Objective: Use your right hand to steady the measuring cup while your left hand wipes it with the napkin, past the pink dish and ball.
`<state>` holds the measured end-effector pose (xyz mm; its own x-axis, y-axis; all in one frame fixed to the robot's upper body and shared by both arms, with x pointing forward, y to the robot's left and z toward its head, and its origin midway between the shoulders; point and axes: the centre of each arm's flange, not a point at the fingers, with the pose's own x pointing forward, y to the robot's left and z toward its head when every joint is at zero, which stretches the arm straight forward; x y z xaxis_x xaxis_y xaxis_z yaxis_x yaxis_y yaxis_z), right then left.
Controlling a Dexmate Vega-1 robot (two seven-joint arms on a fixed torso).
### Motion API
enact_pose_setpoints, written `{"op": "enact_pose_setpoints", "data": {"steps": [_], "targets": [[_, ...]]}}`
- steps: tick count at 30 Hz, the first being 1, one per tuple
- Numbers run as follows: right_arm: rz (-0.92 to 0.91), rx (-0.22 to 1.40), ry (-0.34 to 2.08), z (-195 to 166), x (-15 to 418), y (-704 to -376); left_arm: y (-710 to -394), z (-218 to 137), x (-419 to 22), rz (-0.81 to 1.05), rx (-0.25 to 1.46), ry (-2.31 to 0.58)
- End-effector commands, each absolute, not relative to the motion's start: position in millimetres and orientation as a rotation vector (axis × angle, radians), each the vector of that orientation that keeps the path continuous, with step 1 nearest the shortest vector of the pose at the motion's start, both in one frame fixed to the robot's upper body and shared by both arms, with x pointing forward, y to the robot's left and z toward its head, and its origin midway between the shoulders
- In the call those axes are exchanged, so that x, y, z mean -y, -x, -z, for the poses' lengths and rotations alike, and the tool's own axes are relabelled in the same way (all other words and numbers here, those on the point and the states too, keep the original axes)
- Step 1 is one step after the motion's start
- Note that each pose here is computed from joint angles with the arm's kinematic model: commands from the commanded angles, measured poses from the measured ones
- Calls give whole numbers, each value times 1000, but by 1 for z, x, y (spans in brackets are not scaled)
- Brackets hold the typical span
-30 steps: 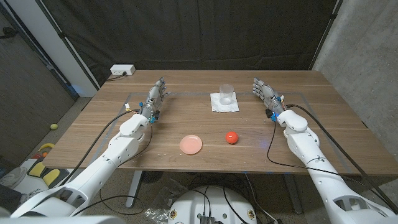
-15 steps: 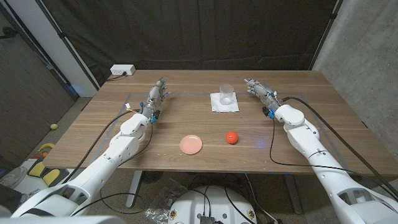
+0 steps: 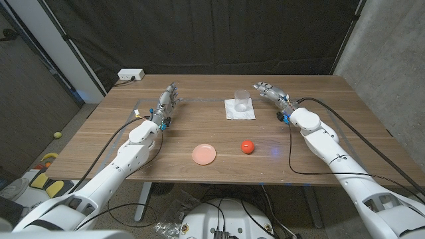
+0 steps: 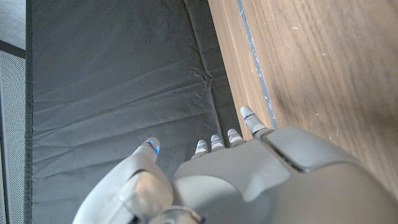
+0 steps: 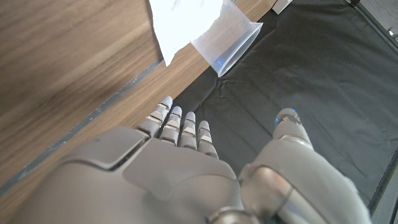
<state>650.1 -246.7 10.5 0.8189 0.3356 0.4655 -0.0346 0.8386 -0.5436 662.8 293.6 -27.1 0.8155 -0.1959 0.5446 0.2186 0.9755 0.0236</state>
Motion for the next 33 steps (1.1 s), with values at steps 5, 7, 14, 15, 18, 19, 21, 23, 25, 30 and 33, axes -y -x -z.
{"op": "enact_pose_setpoints", "data": {"steps": [5, 7, 14, 15, 18, 19, 21, 23, 25, 30, 33], "targets": [[-204, 621, 662, -17, 231, -647, -664, 26, -294, 224, 575, 42], [-201, 622, 673, -18, 230, -646, -664, 27, -294, 223, 577, 43], [-197, 614, 737, -22, 223, -646, -662, 28, -296, 218, 580, 48], [-196, 613, 746, -22, 222, -647, -662, 28, -296, 218, 580, 48], [-198, 615, 764, -24, 219, -648, -662, 29, -297, 215, 579, 51], [-196, 616, 776, -24, 217, -649, -662, 30, -297, 213, 579, 54], [-197, 615, 787, -25, 214, -650, -661, 30, -297, 214, 579, 53], [-194, 610, 801, -25, 212, -652, -661, 30, -298, 211, 581, 54], [-192, 607, 820, -26, 210, -653, -661, 30, -298, 209, 581, 57], [-188, 600, 873, -28, 204, -656, -661, 31, -299, 208, 579, 59], [-190, 594, 901, -28, 200, -657, -661, 31, -300, 206, 580, 60]]}}
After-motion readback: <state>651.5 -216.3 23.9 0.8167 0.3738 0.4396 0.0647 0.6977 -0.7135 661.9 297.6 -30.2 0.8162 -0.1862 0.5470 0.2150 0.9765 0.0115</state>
